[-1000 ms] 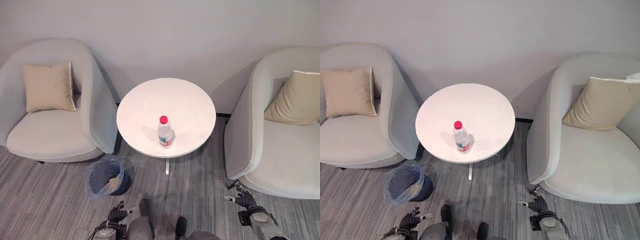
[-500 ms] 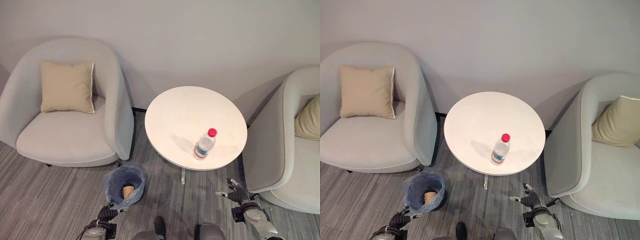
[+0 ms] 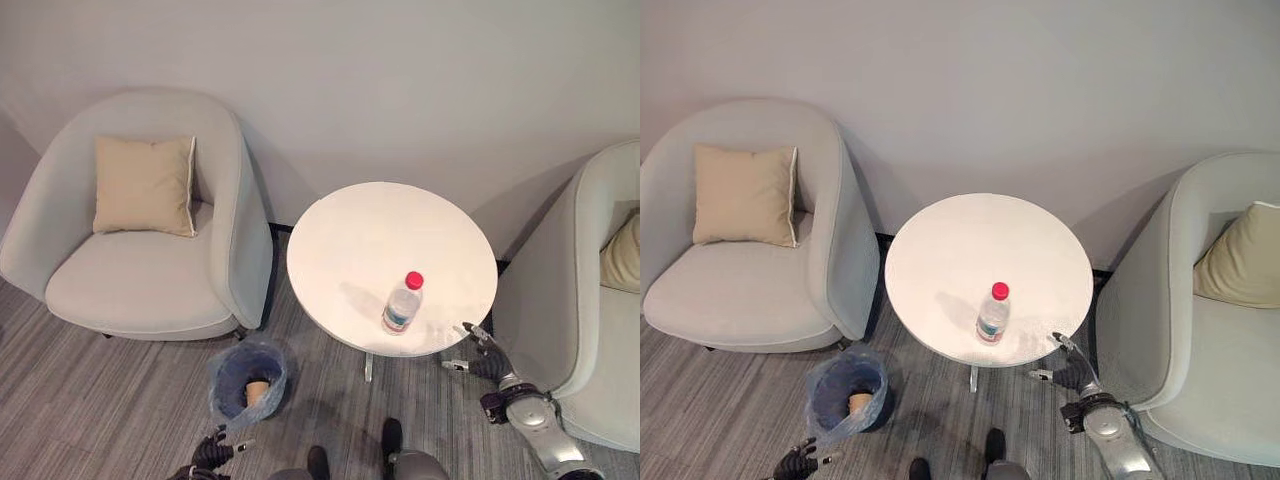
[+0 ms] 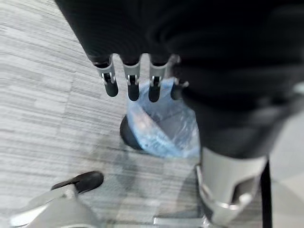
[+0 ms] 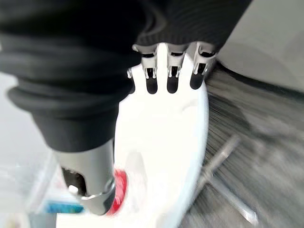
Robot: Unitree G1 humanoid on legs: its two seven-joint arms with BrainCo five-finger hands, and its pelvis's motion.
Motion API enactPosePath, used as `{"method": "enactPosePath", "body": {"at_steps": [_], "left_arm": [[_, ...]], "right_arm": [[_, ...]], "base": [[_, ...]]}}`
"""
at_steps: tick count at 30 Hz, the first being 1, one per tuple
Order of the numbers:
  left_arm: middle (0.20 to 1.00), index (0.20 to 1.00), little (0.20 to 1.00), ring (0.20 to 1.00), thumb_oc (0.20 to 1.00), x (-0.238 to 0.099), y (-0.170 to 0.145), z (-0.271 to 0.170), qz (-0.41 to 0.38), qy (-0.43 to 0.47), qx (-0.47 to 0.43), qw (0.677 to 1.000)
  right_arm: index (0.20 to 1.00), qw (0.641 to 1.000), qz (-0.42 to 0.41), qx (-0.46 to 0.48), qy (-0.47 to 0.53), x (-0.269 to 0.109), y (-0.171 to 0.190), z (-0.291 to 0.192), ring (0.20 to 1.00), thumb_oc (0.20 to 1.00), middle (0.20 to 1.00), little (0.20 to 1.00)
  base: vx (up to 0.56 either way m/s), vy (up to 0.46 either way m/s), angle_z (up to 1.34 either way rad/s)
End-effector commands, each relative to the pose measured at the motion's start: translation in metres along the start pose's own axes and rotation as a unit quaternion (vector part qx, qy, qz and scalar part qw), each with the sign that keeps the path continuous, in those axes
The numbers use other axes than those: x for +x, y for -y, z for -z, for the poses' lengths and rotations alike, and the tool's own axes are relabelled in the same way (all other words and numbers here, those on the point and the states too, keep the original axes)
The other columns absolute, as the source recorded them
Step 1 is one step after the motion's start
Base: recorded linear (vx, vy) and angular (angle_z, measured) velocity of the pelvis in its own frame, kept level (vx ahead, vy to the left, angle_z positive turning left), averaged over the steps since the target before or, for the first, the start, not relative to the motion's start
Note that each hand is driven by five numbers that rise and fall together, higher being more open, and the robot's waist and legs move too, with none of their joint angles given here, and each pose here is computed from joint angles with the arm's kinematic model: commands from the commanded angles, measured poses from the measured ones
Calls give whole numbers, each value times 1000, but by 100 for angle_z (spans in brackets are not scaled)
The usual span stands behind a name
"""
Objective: Gather garbage on tea table into small bin, then transfer packed bag to large trash can.
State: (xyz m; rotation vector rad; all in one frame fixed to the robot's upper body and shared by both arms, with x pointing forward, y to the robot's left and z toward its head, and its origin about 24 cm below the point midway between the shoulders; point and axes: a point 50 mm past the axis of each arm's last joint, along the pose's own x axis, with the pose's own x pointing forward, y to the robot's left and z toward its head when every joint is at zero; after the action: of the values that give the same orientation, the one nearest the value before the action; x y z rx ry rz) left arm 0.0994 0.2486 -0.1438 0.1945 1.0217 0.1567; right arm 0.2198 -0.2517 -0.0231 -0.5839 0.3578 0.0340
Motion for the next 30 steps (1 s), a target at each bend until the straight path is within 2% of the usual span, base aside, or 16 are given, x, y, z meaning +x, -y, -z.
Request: {"method": "enactPosePath", "body": {"at_steps": [1, 16, 20, 30], "left_arm": [[1000, 1000, 1000, 1000, 1000, 5, -6, -21, -8, 37, 9, 999], [1000, 1000, 1000, 1000, 1000, 2, 0, -11, 12, 26, 29, 999], [1000, 1000, 1000, 1000, 1000, 1, 2, -10, 17, 26, 32, 999], [1000, 1000, 1000, 1000, 1000, 5, 12, -23, 27, 42, 38, 998]], "right_arm": [[1000, 995, -14, -59, 85, 8, 11, -35, 1000, 1000, 1000, 1000], [1000, 986, -48, -96, 125, 26, 2, -63, 1000, 1000, 1000, 1000], [1000, 991, -38, -63, 114, 33, -5, -63, 1000, 1000, 1000, 1000], [1000, 986, -55, -17, 158, 55, -35, -106, 1000, 1000, 1000, 1000]], "base": [[63, -54, 15], [49, -6, 9], [-10, 15, 20], [-60, 14, 13]]}}
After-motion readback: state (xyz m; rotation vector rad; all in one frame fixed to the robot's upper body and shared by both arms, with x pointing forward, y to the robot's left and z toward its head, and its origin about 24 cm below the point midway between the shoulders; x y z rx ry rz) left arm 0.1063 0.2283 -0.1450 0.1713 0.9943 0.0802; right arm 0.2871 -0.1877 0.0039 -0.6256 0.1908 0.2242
